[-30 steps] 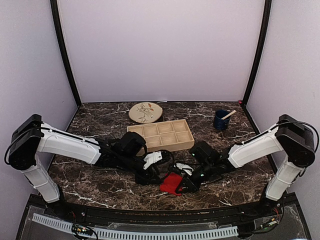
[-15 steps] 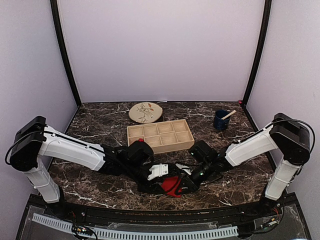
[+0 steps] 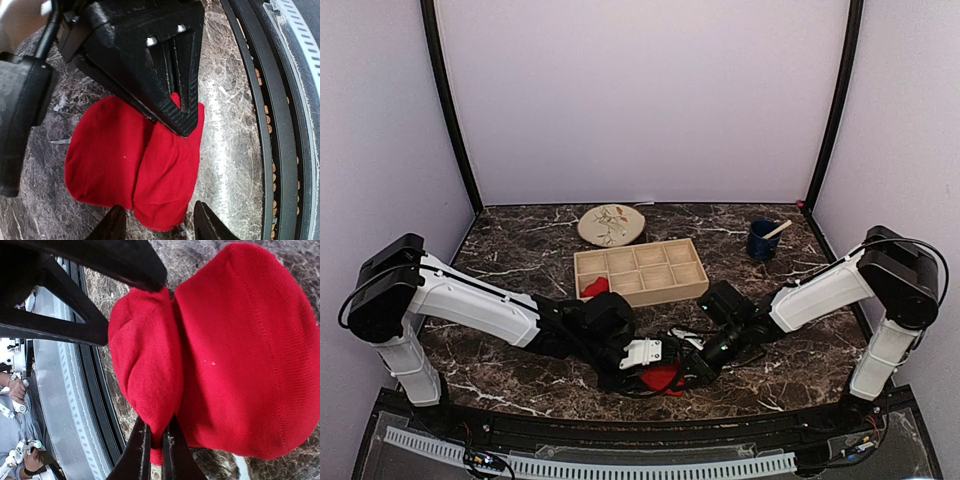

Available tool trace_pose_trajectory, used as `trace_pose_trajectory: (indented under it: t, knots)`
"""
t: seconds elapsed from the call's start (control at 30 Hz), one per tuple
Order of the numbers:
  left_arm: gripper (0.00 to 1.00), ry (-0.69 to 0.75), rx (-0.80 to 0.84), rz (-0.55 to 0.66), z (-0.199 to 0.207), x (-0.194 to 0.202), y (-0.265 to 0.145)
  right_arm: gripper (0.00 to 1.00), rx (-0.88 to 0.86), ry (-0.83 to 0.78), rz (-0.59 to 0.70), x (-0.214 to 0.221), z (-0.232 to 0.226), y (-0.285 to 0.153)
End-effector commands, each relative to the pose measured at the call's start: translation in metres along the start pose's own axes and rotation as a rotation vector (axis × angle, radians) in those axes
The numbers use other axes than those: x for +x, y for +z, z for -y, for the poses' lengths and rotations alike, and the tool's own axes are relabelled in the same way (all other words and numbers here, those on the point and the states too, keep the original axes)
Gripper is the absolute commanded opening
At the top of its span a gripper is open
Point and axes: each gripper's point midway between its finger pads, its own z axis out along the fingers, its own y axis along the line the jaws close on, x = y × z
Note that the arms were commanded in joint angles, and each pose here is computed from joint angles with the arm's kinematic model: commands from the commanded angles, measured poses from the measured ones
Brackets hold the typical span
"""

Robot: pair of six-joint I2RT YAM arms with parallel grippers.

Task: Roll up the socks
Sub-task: Roll the sock at the center of the board.

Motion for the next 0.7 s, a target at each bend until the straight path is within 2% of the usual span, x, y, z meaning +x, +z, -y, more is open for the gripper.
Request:
trace_pose_trajectory:
  t: [0.0, 0.23, 0.37, 0.6, 0.67]
  knots:
    - [0.49, 0.04, -0.002, 0.005, -0.001, -0.01, 0.005, 0.0, -0.015, 0.023, -0.009, 0.0, 0.001, 0.001]
    - [0.48, 0.054, 0.037, 0.003, 0.005, -0.012, 0.009, 0.0, -0.02, 0.027, -0.014, 0.0, 0.001, 0.001]
    - [0.45, 0.052, 0.055, -0.016, 0.008, -0.007, 0.014, 0.0, -0.024, 0.03, -0.016, 0.0, 0.001, 0.001]
    - [0.34, 0.055, 0.072, -0.034, 0.011, -0.004, 0.019, 0.0, -0.028, 0.034, -0.014, 0.0, 0.001, 0.0]
    - [0.25, 0.054, 0.077, -0.038, 0.011, -0.003, 0.02, 0.0, -0.027, 0.036, -0.016, 0.001, 0.001, 0.0]
